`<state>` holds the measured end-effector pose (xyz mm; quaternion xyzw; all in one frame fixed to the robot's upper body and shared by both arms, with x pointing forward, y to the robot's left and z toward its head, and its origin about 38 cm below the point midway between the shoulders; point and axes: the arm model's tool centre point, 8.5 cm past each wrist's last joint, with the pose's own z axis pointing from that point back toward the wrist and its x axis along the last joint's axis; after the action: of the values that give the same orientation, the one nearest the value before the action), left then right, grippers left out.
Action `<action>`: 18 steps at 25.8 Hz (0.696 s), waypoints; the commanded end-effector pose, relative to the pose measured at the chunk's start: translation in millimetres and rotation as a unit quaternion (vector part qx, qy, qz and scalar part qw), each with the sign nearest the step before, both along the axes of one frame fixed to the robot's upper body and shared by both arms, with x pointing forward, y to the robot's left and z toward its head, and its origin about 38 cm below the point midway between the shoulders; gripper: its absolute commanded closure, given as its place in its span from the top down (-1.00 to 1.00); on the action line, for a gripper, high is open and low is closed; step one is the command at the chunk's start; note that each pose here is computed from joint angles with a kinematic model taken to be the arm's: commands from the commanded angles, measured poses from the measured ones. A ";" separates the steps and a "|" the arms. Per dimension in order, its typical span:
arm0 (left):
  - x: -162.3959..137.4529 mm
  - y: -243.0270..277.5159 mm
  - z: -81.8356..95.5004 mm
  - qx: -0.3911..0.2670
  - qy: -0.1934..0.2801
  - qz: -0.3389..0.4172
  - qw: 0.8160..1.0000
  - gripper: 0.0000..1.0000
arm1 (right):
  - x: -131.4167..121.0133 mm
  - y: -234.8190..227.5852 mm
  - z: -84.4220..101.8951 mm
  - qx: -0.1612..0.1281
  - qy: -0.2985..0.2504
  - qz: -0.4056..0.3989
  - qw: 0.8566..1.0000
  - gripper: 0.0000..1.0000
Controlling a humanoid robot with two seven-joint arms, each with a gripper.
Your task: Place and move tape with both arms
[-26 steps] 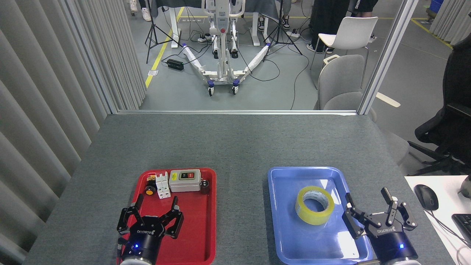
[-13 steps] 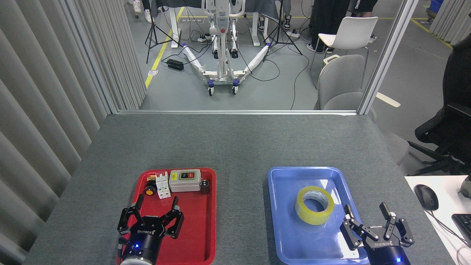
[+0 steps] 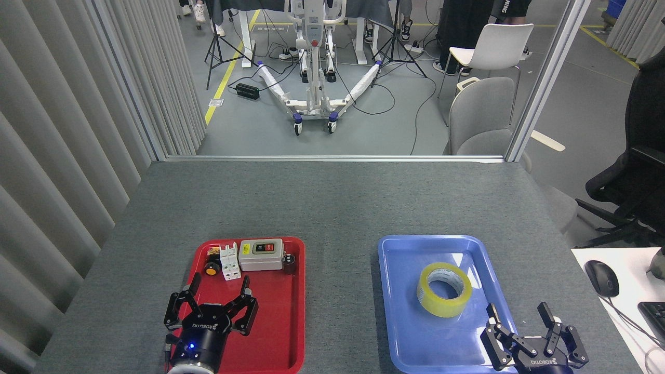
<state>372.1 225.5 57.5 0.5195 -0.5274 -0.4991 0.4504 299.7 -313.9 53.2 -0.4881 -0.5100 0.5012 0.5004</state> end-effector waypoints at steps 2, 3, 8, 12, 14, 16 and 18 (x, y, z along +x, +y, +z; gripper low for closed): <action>-0.3 0.9 -0.3 0.002 0.001 0.000 1.000 1.00 | 2.4 -1.6 2.2 -0.002 -0.002 0.002 1.000 0.99; -0.3 2.5 -0.9 0.004 0.002 0.001 1.000 1.00 | 2.9 -1.7 2.1 -0.002 -0.002 0.002 1.000 0.99; 0.2 4.2 -1.1 0.005 0.004 0.004 1.000 1.00 | 5.7 -0.6 3.2 -0.001 -0.005 0.006 1.000 0.99; -0.1 7.3 -0.3 0.008 0.005 0.005 1.000 1.00 | 8.2 -1.2 4.7 -0.003 -0.007 0.006 1.000 0.99; 0.4 7.8 0.6 -0.011 0.006 0.006 1.000 1.00 | 8.1 -1.7 3.7 -0.003 -0.005 0.005 1.000 0.99; 0.6 8.7 3.3 -0.044 0.002 0.006 0.999 1.00 | 7.9 -2.8 2.3 -0.003 -0.003 0.003 1.000 0.99; 0.6 11.7 4.5 -0.080 0.000 0.008 0.997 1.00 | 7.9 -2.8 2.3 -0.003 -0.003 0.003 1.000 0.99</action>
<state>372.6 234.3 60.0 0.5044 -0.5414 -0.4766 0.4748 307.6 -315.8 55.8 -0.4878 -0.5117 0.5044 0.4958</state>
